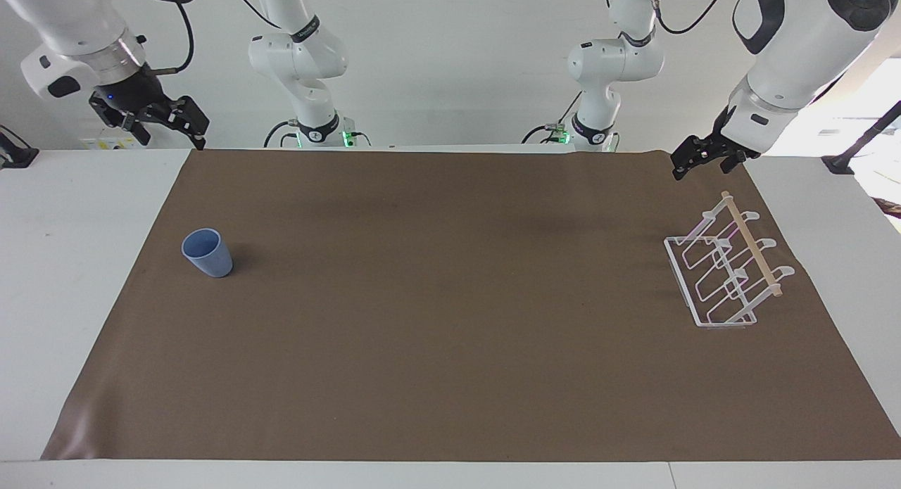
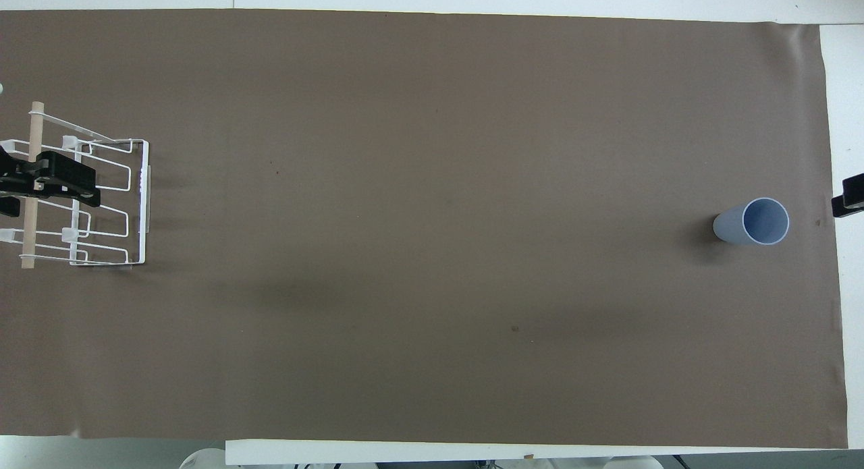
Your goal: Hang cup on cup holder
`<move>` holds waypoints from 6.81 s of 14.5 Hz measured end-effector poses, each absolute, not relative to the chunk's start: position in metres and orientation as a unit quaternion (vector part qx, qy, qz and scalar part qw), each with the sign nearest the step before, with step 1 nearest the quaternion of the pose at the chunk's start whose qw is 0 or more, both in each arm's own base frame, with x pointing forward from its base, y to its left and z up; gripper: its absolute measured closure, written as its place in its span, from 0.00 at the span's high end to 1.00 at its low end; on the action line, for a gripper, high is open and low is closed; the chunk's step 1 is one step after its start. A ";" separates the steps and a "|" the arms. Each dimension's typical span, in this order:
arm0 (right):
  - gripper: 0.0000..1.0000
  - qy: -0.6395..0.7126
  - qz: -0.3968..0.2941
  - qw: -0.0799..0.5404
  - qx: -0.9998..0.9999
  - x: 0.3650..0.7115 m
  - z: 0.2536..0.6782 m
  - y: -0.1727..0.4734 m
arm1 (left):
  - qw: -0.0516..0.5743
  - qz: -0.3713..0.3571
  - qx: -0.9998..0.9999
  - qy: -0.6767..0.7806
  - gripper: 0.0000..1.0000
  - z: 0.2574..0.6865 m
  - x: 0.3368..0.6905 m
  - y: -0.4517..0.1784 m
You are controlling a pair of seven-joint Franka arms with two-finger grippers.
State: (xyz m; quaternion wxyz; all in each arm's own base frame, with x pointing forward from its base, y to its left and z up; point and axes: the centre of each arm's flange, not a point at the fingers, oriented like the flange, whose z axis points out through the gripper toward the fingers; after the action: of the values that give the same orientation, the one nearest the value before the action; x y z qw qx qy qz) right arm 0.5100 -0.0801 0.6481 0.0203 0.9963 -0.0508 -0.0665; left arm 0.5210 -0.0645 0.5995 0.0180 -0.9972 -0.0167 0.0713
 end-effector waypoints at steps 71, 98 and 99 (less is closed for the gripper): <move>0.06 -0.062 -0.111 -0.363 0.923 0.534 0.458 0.273 | -0.269 0.207 -0.701 -0.627 0.99 0.522 0.443 -0.309; 0.43 -0.070 -0.079 -0.434 0.895 0.513 0.457 0.245 | -0.242 0.200 -0.720 -0.619 0.80 0.486 0.421 -0.372; 0.53 -0.058 -0.067 -0.413 0.906 0.514 0.465 0.232 | -0.245 0.198 -0.720 -0.618 0.80 0.488 0.423 -0.373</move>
State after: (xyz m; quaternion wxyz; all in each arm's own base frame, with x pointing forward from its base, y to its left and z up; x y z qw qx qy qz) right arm 0.5135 0.2321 0.4647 -0.4133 0.9063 -0.0578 -0.0665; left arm 0.4225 -0.3729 0.4876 -0.2451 -0.7201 -0.6182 0.1979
